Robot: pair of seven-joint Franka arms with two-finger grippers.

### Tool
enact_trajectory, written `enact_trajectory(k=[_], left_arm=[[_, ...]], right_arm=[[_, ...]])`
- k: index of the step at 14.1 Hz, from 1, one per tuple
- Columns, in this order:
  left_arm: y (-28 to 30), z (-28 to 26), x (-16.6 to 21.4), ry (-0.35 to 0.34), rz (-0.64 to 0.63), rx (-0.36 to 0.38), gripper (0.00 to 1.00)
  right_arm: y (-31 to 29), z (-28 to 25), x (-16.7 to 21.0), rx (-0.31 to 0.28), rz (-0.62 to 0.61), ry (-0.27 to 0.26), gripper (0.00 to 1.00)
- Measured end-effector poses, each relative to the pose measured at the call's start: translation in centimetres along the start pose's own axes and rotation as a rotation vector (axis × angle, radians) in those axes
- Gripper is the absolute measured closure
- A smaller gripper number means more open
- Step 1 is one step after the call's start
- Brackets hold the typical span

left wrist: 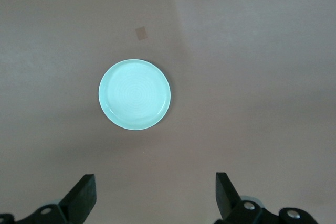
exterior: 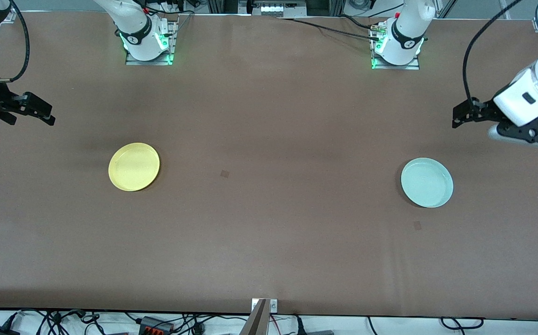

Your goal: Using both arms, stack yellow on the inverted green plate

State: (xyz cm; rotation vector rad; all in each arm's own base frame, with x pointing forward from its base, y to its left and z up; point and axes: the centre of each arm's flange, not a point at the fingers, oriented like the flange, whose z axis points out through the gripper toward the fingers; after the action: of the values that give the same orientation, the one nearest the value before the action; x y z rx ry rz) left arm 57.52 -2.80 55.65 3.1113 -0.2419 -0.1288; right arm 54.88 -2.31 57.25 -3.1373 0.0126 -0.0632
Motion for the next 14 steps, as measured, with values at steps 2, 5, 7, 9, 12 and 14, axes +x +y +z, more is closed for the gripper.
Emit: enact_trajectory(k=[2,5,7,9,12,14], left_arm=[[-2.2,2.2,1.2,-0.041,-0.035,-0.008,0.00],[-6.1,6.5,1.8,-0.140,-0.096,-0.031,0.00],[-7.2,10.2,2.7,-0.202,-0.110,-0.043,0.00],[-8.2,14.4,4.0,-0.238,-0.106,-0.054,0.00],[-11.5,20.8,5.8,-0.222,-0.043,-0.112,0.00],[-13.9,24.9,6.0,-0.222,-0.054,-0.191,0.00]], right_arm=[[0.0,0.3,0.1,0.001,0.000,-0.005,0.00],[-0.3,1.7,0.7,0.003,-0.004,-0.028,0.00],[-0.8,3.7,1.4,0.004,-0.013,-0.063,0.00],[-2.2,7.3,2.5,0.002,-0.036,-0.117,0.00],[-3.6,13.3,4.0,-0.002,-0.058,-0.198,0.00],[-3.6,16.9,4.6,-0.005,-0.057,-0.248,0.00]])
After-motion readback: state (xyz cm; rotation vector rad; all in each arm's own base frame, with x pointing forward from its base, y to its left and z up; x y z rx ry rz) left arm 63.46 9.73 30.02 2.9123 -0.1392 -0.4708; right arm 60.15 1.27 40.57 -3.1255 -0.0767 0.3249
